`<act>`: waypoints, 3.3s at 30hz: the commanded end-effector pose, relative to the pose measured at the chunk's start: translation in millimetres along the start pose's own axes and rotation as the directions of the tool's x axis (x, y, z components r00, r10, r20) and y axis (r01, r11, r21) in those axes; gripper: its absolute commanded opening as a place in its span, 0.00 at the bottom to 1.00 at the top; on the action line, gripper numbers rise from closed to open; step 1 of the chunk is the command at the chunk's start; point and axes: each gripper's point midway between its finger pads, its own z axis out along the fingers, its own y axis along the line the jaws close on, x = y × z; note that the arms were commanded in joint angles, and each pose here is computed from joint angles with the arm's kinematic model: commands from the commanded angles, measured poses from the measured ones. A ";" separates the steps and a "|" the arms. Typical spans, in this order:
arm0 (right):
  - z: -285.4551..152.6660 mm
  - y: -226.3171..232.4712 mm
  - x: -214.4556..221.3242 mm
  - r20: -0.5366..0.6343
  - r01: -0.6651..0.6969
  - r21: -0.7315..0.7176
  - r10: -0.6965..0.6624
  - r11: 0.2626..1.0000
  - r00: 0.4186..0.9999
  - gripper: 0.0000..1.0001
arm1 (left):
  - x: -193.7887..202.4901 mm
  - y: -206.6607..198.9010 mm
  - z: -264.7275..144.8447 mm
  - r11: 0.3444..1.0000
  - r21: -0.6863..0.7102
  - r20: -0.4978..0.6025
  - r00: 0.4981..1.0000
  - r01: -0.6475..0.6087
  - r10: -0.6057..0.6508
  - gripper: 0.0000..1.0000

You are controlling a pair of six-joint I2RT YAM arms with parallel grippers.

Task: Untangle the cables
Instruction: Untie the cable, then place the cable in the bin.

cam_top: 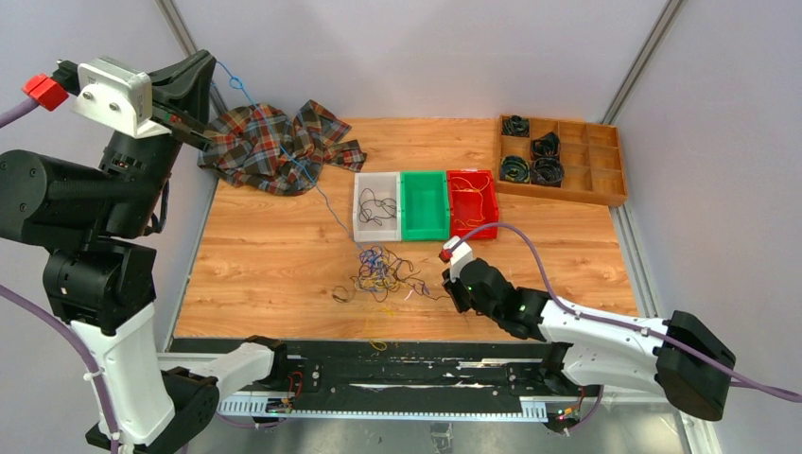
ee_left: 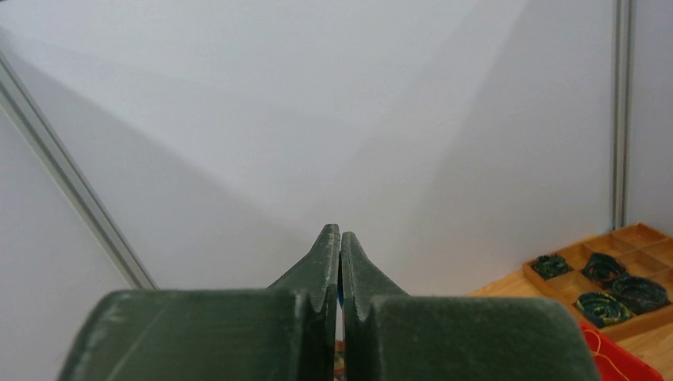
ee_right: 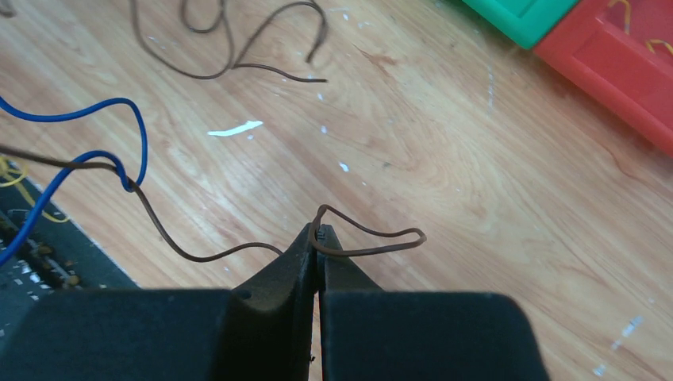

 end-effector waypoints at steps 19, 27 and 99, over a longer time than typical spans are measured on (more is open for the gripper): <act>-32.7 114.8 -260.7 0.511 0.210 -0.442 0.052 0.872 0.858 0.75 | 35.1 -79.5 -2.4 0.902 0.339 -0.099 0.964 0.266 -0.247 0.00; 8.9 141.4 -281.1 0.539 0.230 -0.494 0.089 0.838 0.837 0.77 | 23.9 -76.4 -6.1 0.909 0.337 -0.068 0.969 0.246 -0.237 0.01; 20.4 33.1 -325.5 0.656 0.124 -0.114 -0.019 0.986 0.755 0.65 | 92.4 -102.6 44.2 0.755 0.301 -0.214 0.813 0.582 -0.541 0.01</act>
